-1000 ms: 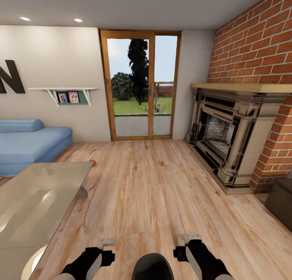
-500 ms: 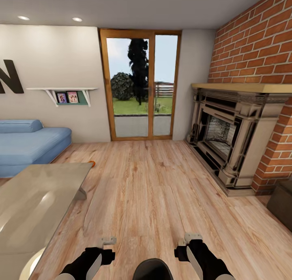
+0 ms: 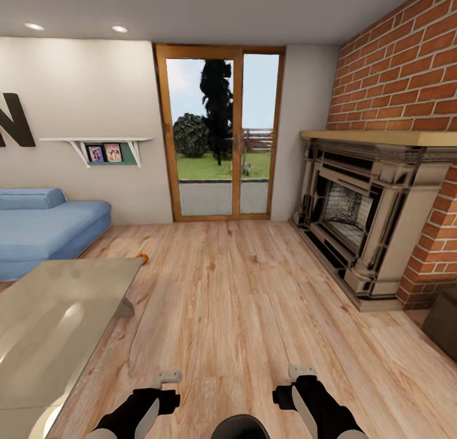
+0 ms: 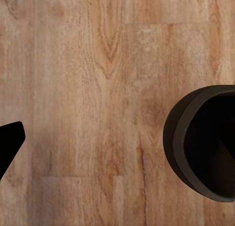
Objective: Place each of the two pumpkins and all three candles from the living room inside a cabinet in the living room (use any cabinet), then make sure every cabinet is closed, and position the cauldron so it is next to a table in the living room.
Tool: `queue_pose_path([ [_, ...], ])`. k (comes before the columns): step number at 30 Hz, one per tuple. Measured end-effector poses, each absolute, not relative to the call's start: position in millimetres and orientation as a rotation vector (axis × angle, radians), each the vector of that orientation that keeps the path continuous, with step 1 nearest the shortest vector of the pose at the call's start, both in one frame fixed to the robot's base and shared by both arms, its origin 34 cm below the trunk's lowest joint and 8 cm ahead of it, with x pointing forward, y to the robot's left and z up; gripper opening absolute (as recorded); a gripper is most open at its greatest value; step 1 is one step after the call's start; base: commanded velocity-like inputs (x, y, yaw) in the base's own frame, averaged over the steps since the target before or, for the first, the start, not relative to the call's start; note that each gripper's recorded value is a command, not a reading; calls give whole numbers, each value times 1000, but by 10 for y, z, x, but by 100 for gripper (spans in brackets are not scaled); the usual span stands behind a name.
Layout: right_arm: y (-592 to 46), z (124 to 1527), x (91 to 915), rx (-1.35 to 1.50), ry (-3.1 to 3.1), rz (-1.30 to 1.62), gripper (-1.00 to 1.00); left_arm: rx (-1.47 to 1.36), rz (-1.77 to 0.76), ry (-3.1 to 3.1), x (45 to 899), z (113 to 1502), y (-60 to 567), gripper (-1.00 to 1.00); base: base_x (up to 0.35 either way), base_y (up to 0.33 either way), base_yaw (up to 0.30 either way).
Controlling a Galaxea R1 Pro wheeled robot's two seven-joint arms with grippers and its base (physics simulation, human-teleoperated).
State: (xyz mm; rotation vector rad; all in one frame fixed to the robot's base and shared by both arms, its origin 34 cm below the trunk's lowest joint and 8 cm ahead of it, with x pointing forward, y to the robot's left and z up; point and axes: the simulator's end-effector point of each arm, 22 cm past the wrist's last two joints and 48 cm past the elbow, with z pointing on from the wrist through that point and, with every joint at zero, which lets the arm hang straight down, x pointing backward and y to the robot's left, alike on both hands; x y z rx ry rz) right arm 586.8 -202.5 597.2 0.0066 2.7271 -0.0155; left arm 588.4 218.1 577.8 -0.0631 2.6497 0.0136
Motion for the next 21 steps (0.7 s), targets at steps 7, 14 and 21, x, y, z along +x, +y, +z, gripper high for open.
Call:
queue_pose_path([
  [7, -2025, 5972, 5868, 7, 2727, -15, 100, -64, 14, 2645, 5899, 5789, 2184, 100, 9, 1, 0],
  [14, -2036, 5971, 5868, 8, 2727, -17, 100, -68, 14, 2632, 5927, 5805, 2186, 100, 1, 0, 0],
  [21, -2037, 5971, 5868, 8, 2727, -17, 100, -68, 13, 2627, 5936, 5810, 2182, 100, 0, 0, 0],
])
